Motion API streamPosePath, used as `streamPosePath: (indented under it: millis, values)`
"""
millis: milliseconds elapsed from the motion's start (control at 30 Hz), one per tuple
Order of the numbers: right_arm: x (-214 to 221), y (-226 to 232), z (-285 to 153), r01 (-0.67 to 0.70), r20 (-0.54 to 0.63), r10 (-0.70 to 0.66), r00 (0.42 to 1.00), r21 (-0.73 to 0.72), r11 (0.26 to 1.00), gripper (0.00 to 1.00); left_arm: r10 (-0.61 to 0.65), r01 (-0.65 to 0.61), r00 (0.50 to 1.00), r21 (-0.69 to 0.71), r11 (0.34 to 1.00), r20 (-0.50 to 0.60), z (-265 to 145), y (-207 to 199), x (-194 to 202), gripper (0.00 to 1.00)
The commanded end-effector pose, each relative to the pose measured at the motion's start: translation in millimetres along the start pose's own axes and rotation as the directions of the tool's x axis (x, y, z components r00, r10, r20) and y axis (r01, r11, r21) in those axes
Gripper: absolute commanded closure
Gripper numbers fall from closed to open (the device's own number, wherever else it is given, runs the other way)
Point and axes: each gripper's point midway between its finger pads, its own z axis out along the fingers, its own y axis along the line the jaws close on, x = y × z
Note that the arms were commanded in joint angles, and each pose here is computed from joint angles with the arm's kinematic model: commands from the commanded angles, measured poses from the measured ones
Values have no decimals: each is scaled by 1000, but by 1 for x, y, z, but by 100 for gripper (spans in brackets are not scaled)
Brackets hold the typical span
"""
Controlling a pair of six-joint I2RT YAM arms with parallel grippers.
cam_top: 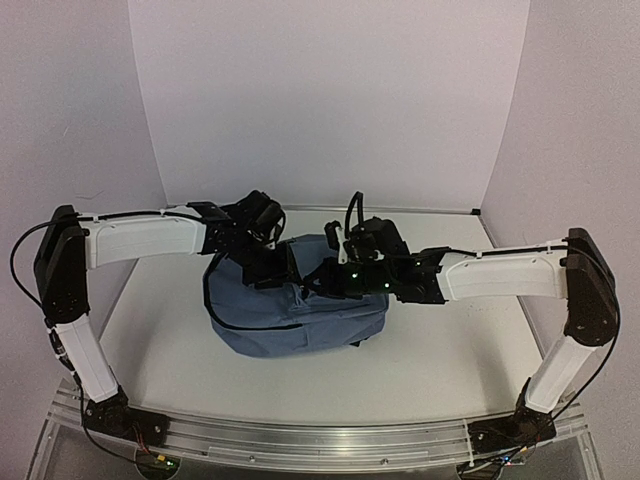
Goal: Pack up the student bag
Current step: Zip the student bag at the center of the board.
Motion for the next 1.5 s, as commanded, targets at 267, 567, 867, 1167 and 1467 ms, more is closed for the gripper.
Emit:
streamPosePath:
  millis: [267, 567, 867, 1167, 1467]
  values:
    - [-17, 23, -1, 13, 60, -10, 998, -50, 999, 100, 8, -7, 999, 29, 1000, -34, -2, -16, 29, 79]
    - [-20, 17, -1, 7, 80, -6, 997, -21, 1000, 100, -3, 3, 1000, 1, 1000, -12, -8, -12, 30, 99]
    - [-26, -10, -13, -39, 155, 23, 988, 100, 994, 100, -7, 8, 999, -21, 1000, 43, -25, -2, 27, 100]
    - [-21, -8, -19, -16, 135, 3, 991, 90, 996, 100, -7, -2, 997, 116, 993, 78, -35, -12, 30, 100]
    - [35, 21, -14, 99, -45, -101, 994, -39, 994, 100, -79, 68, 996, 190, 979, 51, -22, -8, 15, 100]
